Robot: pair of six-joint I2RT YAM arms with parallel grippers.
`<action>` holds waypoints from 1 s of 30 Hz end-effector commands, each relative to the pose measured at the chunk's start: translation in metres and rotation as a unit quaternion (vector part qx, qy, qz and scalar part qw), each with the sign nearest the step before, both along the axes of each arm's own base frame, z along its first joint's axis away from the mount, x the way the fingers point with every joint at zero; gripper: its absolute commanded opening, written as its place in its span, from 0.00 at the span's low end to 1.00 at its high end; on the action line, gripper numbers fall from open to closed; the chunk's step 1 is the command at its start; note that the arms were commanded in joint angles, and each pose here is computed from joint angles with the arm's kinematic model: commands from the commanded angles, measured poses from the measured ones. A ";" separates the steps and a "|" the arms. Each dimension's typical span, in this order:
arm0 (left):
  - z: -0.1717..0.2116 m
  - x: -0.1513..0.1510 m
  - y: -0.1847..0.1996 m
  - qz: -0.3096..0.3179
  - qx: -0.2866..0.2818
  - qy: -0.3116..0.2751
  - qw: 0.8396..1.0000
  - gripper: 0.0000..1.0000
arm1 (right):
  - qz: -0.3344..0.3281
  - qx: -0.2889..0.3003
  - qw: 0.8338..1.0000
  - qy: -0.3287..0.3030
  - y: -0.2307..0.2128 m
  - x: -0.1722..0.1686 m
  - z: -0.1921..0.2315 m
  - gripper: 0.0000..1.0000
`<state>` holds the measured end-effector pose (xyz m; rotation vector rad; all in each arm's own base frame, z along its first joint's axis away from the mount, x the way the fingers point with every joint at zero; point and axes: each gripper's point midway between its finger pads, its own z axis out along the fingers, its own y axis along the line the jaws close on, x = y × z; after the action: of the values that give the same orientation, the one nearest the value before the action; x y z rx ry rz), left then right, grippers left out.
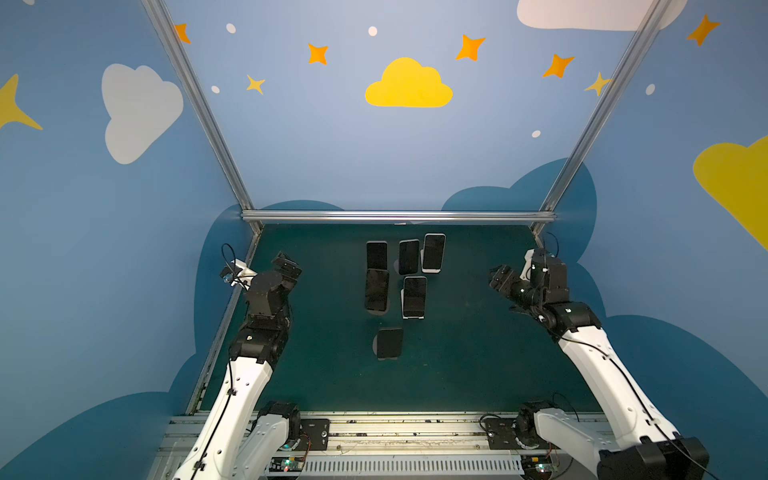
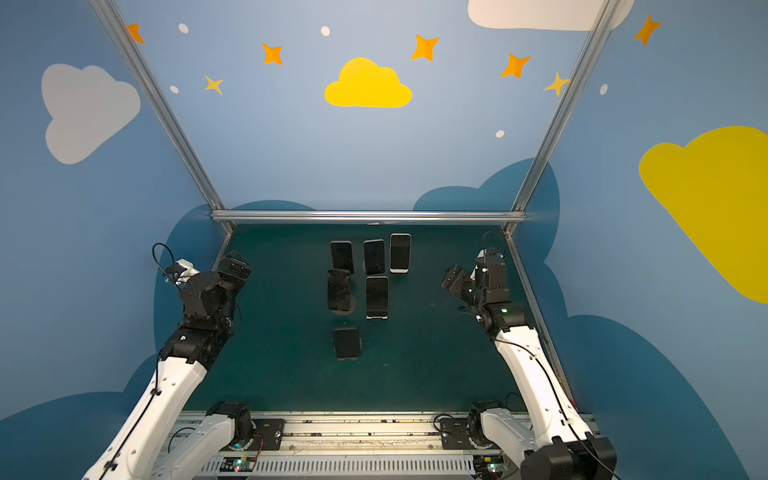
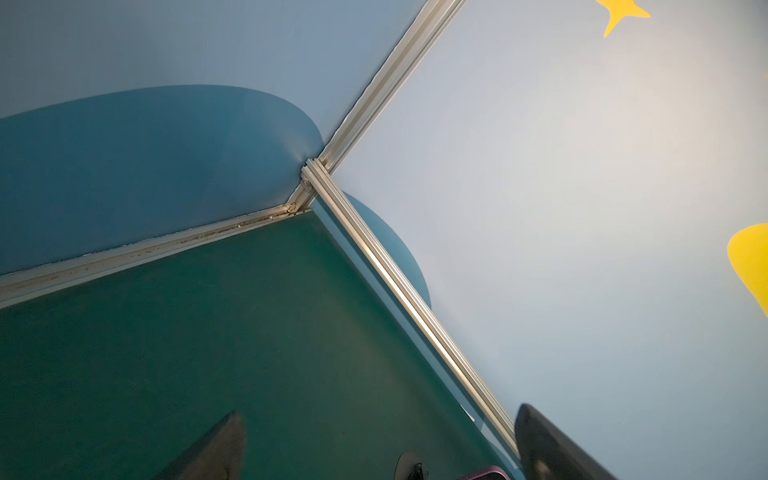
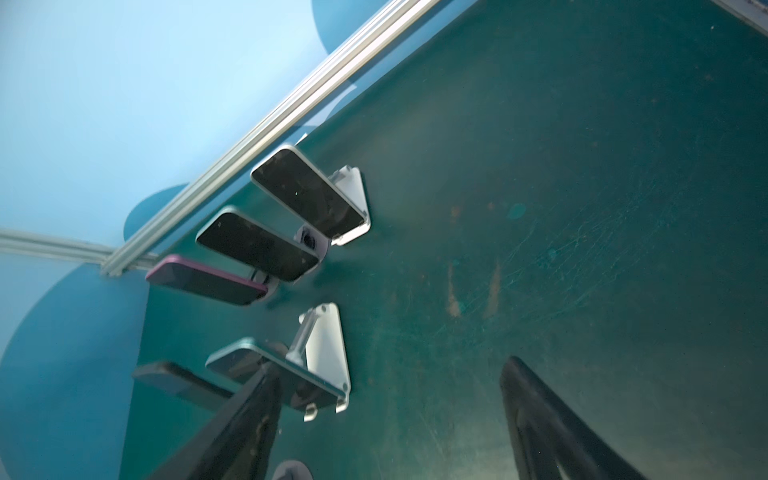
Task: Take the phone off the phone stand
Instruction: 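Raise both arms and move the right gripper toward the black phone on the grey stand, then lower the right gripper around the black phone and close on it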
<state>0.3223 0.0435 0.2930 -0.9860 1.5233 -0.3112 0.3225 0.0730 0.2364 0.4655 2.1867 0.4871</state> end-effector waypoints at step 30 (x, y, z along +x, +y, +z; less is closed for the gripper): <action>-0.044 0.030 -0.047 -0.108 -0.080 0.100 0.986 1.00 | 0.145 -0.156 0.975 -0.057 0.209 -0.112 0.022 0.95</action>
<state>0.3529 0.0021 0.2428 -1.0127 1.8025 -0.4763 0.2108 0.2859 0.2536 -0.1808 2.2139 0.3334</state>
